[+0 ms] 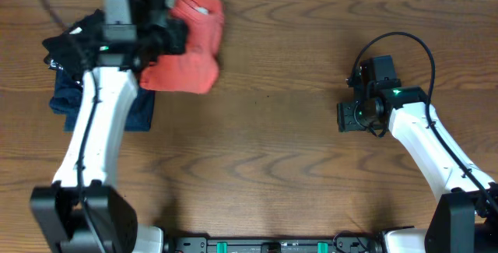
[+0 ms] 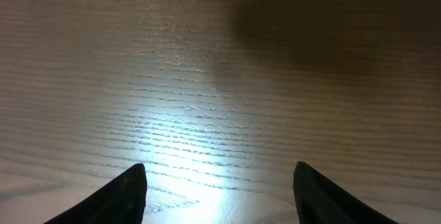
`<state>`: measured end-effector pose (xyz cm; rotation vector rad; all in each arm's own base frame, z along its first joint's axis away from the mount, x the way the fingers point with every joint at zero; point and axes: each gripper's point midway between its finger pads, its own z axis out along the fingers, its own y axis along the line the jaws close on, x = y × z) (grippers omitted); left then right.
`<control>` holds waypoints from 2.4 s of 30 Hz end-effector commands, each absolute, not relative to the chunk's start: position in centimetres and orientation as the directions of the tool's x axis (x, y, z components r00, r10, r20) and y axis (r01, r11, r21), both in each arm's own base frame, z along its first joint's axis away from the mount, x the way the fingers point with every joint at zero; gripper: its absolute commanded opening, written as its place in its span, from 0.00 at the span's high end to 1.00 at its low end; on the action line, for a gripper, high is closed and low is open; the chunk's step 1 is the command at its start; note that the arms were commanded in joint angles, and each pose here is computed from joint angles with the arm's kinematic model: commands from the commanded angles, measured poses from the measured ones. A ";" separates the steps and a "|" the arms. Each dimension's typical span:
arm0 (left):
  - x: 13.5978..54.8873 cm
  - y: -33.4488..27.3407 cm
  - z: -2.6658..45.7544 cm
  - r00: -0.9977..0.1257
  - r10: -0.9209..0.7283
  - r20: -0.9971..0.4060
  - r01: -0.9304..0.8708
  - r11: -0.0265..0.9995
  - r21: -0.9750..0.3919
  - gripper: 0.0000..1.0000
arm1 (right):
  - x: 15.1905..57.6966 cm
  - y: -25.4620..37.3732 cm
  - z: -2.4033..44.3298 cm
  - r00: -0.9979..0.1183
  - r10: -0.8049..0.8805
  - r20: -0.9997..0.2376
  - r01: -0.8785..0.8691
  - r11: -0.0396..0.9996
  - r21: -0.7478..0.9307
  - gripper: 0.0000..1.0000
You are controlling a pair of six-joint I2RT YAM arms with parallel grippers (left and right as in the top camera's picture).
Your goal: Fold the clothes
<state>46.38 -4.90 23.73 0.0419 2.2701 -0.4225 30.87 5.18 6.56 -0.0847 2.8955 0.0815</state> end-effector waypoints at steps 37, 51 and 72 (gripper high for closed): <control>47.0 25.3 23.3 -0.344 -0.431 -0.834 -0.495 0.838 -0.229 0.02 | 30.5 4.9 7.0 -0.972 -0.046 -0.231 -0.057 0.998 0.039 0.25; 46.4 7.6 27.9 -0.528 -0.248 -0.812 -0.093 0.967 -0.235 0.02 | 34.3 7.3 8.6 -0.924 -0.006 -0.383 -0.075 0.983 0.166 0.01; 33.8 -1.3 23.3 -0.862 -0.075 -0.502 -0.012 0.992 -0.128 0.02 | 36.0 1.0 24.7 -0.703 0.023 -0.710 -0.016 0.999 0.048 0.01</control>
